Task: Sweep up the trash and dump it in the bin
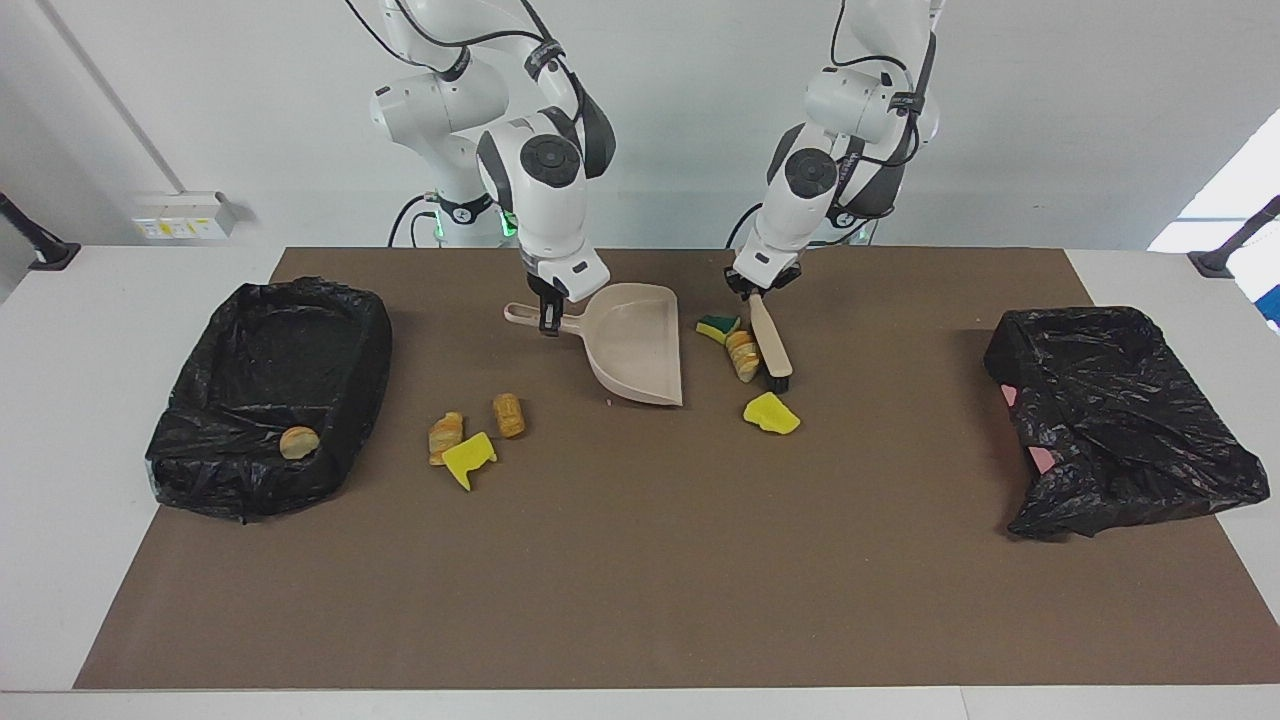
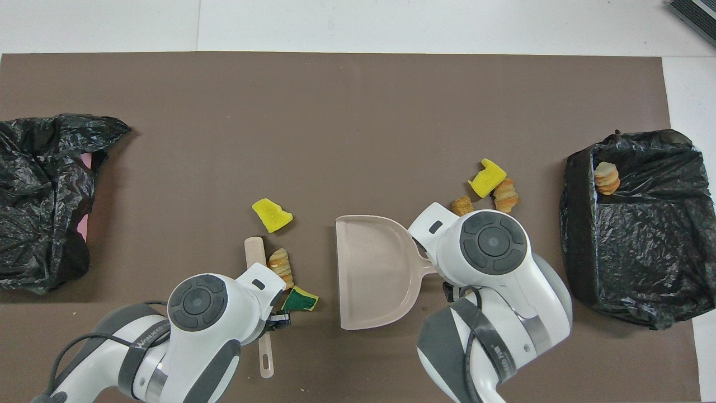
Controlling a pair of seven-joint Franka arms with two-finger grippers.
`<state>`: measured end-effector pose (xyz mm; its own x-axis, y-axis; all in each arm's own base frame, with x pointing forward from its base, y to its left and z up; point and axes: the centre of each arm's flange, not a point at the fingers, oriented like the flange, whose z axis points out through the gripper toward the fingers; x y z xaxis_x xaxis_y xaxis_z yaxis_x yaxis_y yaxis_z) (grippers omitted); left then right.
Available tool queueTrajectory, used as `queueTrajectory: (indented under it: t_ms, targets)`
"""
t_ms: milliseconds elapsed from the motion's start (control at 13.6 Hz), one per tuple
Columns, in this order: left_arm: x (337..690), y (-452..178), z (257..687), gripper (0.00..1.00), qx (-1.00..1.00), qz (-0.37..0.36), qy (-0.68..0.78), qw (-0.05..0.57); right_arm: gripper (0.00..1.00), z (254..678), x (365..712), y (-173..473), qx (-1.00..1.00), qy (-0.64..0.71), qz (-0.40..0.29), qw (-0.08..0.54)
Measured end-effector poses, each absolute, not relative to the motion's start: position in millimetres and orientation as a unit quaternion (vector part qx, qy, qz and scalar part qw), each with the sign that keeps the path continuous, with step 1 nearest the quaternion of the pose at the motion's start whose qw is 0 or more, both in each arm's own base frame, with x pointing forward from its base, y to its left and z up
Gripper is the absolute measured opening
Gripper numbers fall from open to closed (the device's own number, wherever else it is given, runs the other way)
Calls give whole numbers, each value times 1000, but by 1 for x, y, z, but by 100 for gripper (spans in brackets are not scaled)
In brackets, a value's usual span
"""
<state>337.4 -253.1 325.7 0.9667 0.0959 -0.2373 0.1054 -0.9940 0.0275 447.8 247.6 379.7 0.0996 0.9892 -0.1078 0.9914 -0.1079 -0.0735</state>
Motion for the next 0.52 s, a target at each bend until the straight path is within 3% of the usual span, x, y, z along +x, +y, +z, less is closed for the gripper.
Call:
queueTrajectory:
  t_ms: [515]
  targets:
    - [324, -277, 327, 26, 988, -127, 61, 61, 32, 366, 441, 259, 746, 663, -59, 11]
